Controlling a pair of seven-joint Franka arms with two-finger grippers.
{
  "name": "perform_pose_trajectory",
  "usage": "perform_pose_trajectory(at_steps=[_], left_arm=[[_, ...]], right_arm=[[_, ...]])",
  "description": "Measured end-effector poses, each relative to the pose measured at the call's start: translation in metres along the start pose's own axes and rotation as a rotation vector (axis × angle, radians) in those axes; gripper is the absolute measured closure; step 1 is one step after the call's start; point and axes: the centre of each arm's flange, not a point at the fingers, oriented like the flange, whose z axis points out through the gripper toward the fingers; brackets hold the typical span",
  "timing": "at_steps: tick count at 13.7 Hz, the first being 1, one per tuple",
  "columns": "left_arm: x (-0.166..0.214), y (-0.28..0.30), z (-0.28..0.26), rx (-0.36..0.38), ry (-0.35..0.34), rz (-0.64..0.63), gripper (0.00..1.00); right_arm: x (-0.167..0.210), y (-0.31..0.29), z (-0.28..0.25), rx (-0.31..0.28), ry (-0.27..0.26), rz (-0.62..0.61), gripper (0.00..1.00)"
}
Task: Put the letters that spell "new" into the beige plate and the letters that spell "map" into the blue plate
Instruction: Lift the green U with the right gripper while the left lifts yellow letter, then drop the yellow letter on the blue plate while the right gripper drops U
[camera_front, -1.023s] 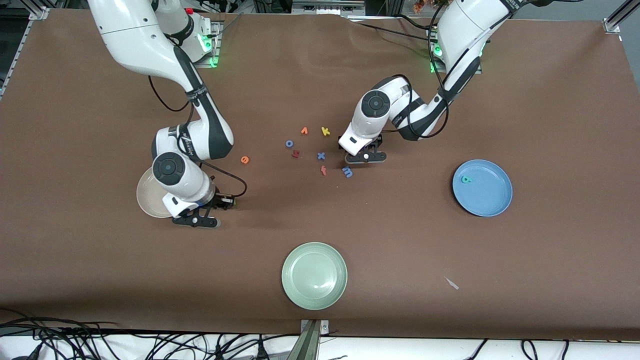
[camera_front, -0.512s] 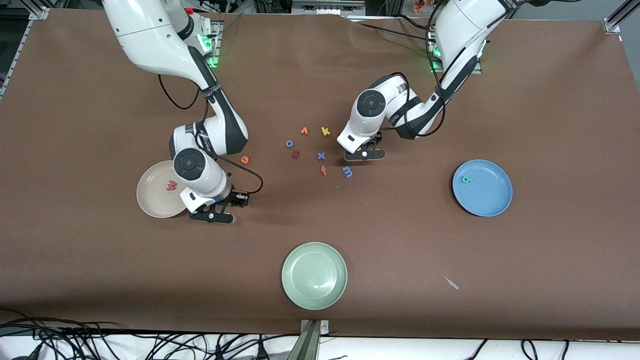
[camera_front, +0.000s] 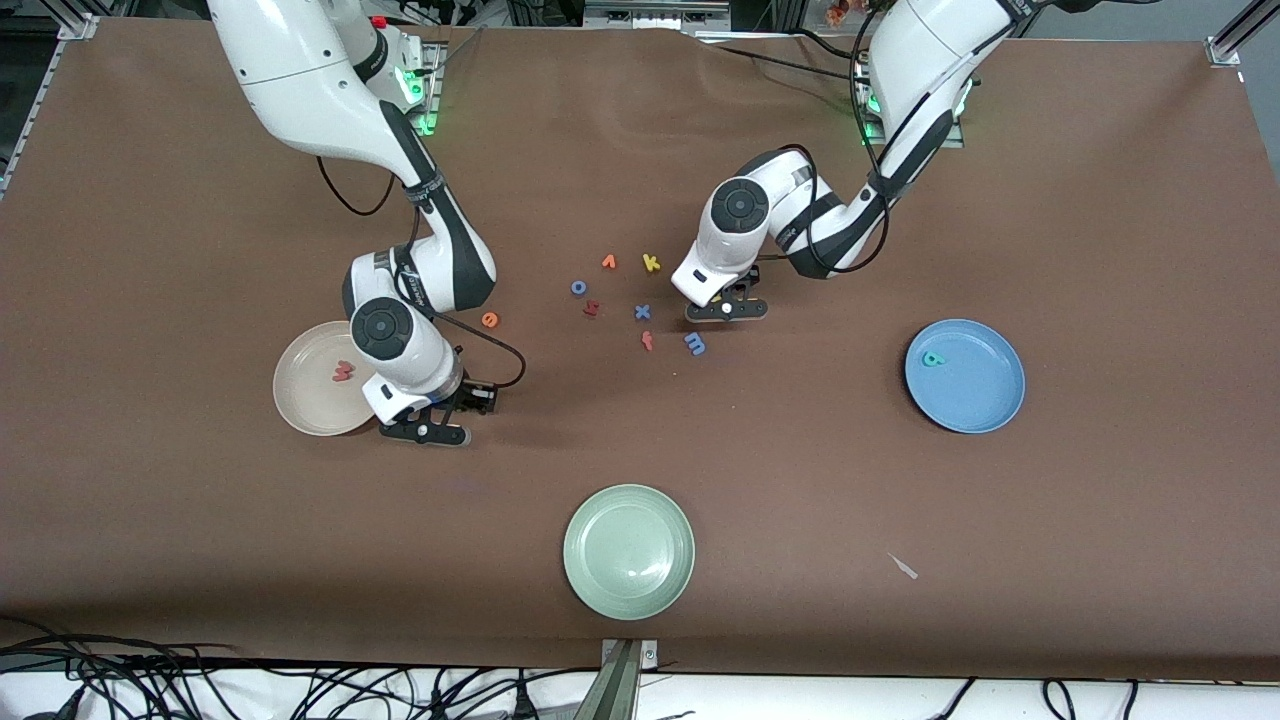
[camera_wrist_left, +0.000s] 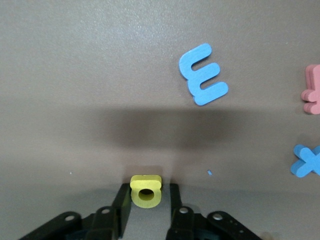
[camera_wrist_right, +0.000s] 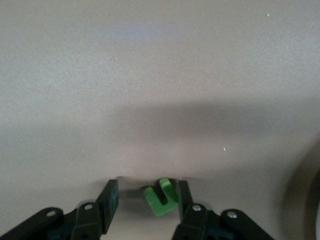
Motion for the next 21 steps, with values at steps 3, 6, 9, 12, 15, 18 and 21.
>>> perform_pose_trajectory(at_steps=[3,6,9,12,15,18,21], left_arm=[[0.000,0.000,0.000,0.008,0.012,0.017,0.71],[0.004,-0.002,-0.002,0.018,0.013,0.014,0.72],[0.017,-0.009,-0.008,0.068,-0.004,0.002,0.72],[0.045,-0.018,-0.035,0.130,-0.046,0.024,0.72],[0.082,-0.051,-0.065,0.182,-0.117,0.089,0.72],[0.124,-0.114,-0.083,0.195,-0.199,0.171,0.72],[0.160,-0.189,-0.099,0.170,-0.277,0.270,0.72]], right_arm=[[-0.005,0.003,0.007,-0.008,-0.015,0.001,0.44],[-0.006,0.004,0.007,-0.008,-0.014,0.001,0.44],[-0.006,0.004,0.006,-0.008,-0.015,0.002,0.49],[-0.008,0.005,0.005,-0.007,-0.015,0.002,0.58],[-0.008,0.005,0.005,-0.006,-0.014,0.001,0.65],[-0.008,0.006,0.003,-0.006,-0.012,-0.010,0.72],[0.001,0.021,-0.015,-0.028,-0.040,-0.055,0.72]])
